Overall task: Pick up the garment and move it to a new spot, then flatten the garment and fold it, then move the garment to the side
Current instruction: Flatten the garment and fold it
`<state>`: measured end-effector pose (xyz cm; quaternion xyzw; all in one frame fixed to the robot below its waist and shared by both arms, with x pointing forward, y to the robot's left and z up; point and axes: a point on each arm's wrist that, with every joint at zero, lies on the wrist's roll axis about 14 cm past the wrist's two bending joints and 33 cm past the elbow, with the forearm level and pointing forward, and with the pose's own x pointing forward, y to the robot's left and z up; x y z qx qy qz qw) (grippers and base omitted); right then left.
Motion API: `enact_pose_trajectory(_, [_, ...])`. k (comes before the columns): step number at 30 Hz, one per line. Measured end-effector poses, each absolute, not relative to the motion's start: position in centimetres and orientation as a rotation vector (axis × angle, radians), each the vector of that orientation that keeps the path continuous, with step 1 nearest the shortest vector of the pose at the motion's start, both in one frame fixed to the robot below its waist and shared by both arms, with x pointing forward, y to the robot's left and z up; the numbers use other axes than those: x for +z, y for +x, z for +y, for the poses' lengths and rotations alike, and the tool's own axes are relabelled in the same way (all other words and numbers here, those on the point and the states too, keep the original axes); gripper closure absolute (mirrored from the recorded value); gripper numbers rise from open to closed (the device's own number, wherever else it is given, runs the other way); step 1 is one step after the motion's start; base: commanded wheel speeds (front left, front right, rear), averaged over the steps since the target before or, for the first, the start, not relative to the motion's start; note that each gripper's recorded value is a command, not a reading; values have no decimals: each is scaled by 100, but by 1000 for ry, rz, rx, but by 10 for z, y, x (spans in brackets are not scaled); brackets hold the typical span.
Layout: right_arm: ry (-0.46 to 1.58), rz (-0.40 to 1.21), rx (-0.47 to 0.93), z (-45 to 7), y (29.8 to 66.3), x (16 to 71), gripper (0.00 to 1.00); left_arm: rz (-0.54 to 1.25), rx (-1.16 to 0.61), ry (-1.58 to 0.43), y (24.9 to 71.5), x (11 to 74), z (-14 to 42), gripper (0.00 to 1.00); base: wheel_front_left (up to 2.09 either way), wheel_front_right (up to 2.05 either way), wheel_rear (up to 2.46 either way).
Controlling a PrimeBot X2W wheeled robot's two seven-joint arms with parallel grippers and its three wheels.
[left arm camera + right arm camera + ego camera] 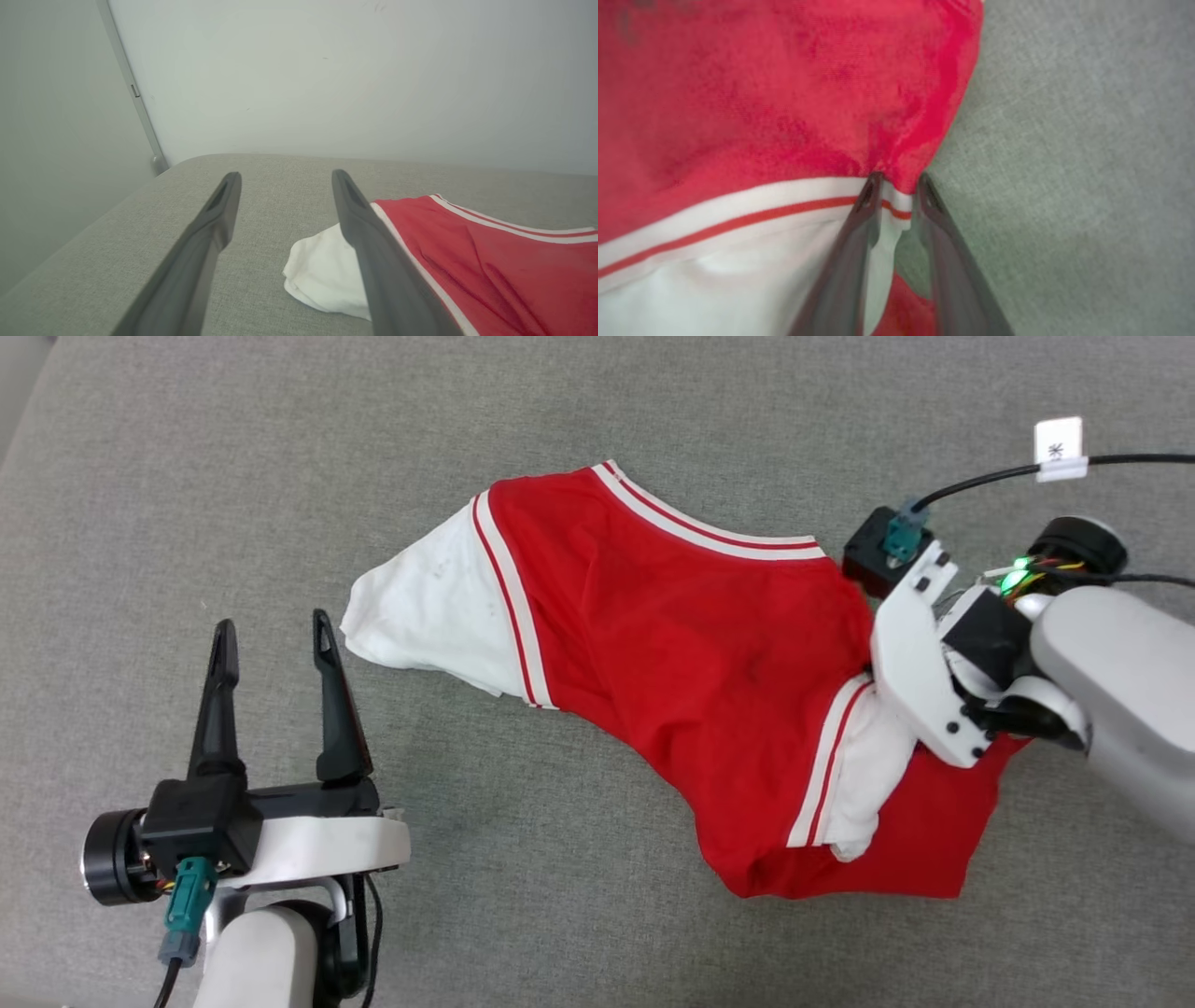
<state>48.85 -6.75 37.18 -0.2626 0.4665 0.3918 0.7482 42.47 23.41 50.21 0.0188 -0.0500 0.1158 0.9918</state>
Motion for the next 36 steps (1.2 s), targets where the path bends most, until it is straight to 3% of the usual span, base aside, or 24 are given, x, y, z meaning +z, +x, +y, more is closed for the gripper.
enact_pose_trajectory(4, [-571, 908, 866, -64, 494, 391, 100, -94, 234, 51, 420, 501, 235, 0, 0, 0, 0])
enact_pose_trajectory(10, [-590, 669, 826, -74, 524, 468, 100, -103, 210, 48, 415, 505, 228, 0, 0, 0, 0])
enact_pose_trajectory(17, [-657, 666, 668, -134, 552, 505, 100, -93, 187, 32, 417, 500, 219, 0, 0, 0, 0])
enact_pose_trajectory(24, [-608, 808, 515, -183, 580, 478, 100, -67, 175, 34, 428, 488, 217, 0, 0, 0, 0])
enact_pose_trajectory(32, [-562, 975, 546, -159, 577, 387, 100, -18, 152, 36, 444, 465, 213, 0, 0, 0, 0])
enact_pose_trajectory(36, [-557, 994, 560, -150, 573, 368, 100, -13, 153, 31, 447, 463, 212, 0, 0, 0, 0])
